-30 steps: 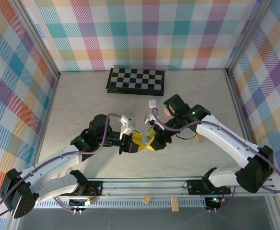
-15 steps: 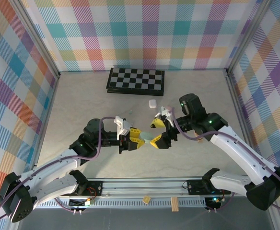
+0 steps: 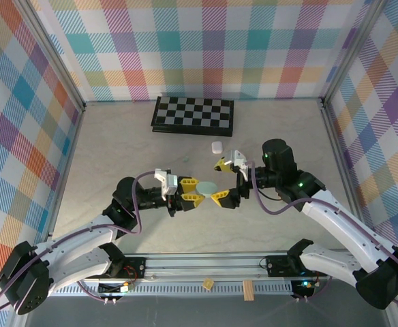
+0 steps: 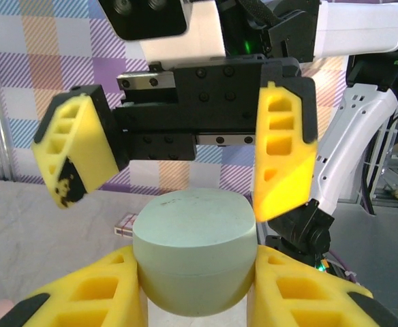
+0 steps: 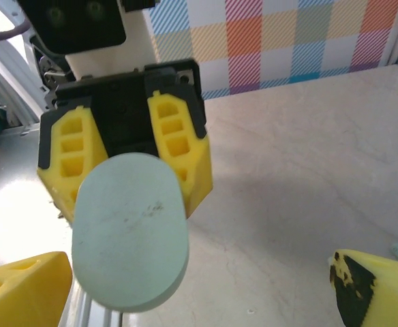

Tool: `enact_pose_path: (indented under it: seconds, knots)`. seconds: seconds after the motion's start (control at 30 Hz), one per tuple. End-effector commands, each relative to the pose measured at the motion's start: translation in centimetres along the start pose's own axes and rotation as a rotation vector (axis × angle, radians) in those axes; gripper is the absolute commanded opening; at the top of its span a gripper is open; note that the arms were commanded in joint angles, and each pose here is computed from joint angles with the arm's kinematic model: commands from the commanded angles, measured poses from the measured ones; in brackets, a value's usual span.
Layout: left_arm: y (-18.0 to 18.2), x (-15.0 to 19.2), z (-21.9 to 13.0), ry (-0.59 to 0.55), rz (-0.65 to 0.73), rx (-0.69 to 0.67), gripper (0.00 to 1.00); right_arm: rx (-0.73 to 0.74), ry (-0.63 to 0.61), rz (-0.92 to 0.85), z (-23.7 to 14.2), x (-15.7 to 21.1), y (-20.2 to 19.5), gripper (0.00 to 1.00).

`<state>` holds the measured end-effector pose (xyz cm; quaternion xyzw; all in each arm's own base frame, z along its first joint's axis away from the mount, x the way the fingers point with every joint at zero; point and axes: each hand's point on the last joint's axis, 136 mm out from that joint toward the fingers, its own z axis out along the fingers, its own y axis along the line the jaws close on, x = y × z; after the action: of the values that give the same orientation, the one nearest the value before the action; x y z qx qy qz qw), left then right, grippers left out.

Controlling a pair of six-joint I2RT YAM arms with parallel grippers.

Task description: Insert wireless bluetooth earbuds into charging case

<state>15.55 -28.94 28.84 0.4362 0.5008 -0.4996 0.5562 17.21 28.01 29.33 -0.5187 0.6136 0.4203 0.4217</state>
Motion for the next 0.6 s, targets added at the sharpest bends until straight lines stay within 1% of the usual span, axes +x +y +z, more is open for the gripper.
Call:
enact_pose_path:
  seconds: [0.0, 0.23, 0.33, 0.47, 0.57]
  knots:
    - [-0.6, -1.7, -0.3, -0.081, 0.103, 0.031, 0.33, 0.041, -0.060, -0.042, 0.0, -1.7, -0.9, 0.96]
    - [-0.8, -1.8, -0.4, -0.090, 0.114, 0.033, 0.33, 0.189, -0.080, -0.024, -0.3, -2.4, -3.5, 0.95]
    - [-0.6, -1.2, -0.5, -0.079, 0.115, 0.023, 0.33, 0.183, -0.107, -0.023, -0.5, -3.1, -3.3, 0.95]
    - [-0.5, -0.8, -0.5, -0.071, 0.114, 0.015, 0.33, 0.167, -0.113, -0.004, -0.3, -3.5, -3.3, 0.95]
    - [-0.5, -0.9, -0.6, -0.072, 0.119, 0.013, 0.33, 0.185, -0.112, 0.015, -0.2, -3.6, -3.8, 0.96]
